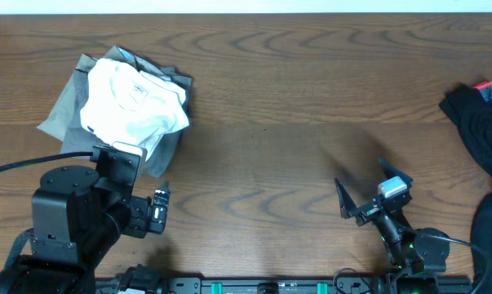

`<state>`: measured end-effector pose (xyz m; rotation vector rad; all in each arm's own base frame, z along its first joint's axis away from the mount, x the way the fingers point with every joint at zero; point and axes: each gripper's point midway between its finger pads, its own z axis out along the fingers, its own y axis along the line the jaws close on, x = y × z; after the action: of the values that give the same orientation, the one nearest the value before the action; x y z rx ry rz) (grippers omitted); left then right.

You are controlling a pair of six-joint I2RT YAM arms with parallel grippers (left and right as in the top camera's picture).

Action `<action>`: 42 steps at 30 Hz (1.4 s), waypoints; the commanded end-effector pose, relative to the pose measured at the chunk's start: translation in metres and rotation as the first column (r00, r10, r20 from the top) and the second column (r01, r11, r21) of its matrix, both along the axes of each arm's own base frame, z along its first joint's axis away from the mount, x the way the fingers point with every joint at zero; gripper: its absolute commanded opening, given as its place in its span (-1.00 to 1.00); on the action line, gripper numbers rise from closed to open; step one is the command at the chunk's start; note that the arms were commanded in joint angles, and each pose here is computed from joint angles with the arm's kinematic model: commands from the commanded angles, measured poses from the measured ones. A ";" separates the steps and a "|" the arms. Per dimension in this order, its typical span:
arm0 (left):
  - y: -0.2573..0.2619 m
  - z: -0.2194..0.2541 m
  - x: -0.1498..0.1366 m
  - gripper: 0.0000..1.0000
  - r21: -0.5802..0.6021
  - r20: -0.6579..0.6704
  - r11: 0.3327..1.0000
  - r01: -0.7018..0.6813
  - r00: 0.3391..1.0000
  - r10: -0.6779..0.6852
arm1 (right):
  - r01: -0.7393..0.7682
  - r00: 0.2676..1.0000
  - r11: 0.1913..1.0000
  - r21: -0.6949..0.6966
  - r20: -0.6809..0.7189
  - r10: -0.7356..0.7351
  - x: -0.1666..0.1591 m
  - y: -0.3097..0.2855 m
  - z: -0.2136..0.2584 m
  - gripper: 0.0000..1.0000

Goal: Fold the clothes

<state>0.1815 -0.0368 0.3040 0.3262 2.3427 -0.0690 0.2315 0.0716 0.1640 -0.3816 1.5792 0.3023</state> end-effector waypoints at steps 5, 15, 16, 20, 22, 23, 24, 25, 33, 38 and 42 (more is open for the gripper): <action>0.001 0.001 0.000 0.96 -0.001 0.003 1.000 -0.008 1.000 0.008 | -0.007 1.000 1.000 0.009 -0.015 0.007 0.000 0.001 -0.003 0.98; 0.001 0.001 0.000 0.96 -0.001 0.003 1.000 -0.008 1.000 0.008 | -0.007 1.000 1.000 0.009 -0.015 0.007 0.000 0.001 -0.003 0.98; 0.001 0.001 0.000 0.96 -0.001 0.003 1.000 -0.008 1.000 0.008 | -0.007 1.000 1.000 0.009 -0.015 0.007 0.000 0.001 -0.003 0.98; 0.001 0.001 0.000 0.96 -0.001 0.003 1.000 -0.008 1.000 0.008 | -0.007 1.000 1.000 0.009 -0.015 0.007 0.000 0.001 -0.003 0.99; 0.001 0.001 0.000 0.96 -0.001 0.003 1.000 -0.008 1.000 0.008 | -0.007 1.000 1.000 0.009 -0.015 0.007 0.000 0.001 -0.003 0.99; 0.001 0.001 0.000 0.96 -0.002 0.005 1.000 -0.009 1.000 0.009 | -0.007 1.000 1.000 0.009 -0.015 0.007 0.000 0.001 -0.003 0.99; 0.002 0.001 -0.002 0.96 -0.003 0.009 1.000 -0.013 1.000 0.013 | -0.007 1.000 1.000 0.009 -0.015 0.007 0.000 0.001 -0.003 0.99; 0.003 0.000 -0.004 0.96 -0.005 0.014 1.000 -0.018 1.000 0.018 | -0.007 1.000 1.000 0.009 -0.015 0.007 0.000 0.001 -0.003 0.99; 0.014 0.021 0.014 0.96 -0.090 0.364 0.993 -0.078 0.925 0.106 | -0.007 1.000 1.000 0.009 -0.015 0.007 0.000 0.001 -0.003 0.99; 0.017 0.013 0.026 0.96 -0.152 0.564 0.986 -0.063 0.814 0.139 | -0.007 1.000 1.000 0.009 -0.015 0.007 0.000 0.001 -0.003 0.99; 0.024 0.008 0.029 0.96 -0.238 0.675 0.969 -0.070 0.706 0.217 | -0.007 1.000 1.000 0.009 -0.015 0.007 0.000 0.001 -0.003 0.98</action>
<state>0.2120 -0.0143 0.3205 0.0982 1.6251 -0.0316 0.2312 0.0729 0.1631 -0.3872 1.5820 0.3098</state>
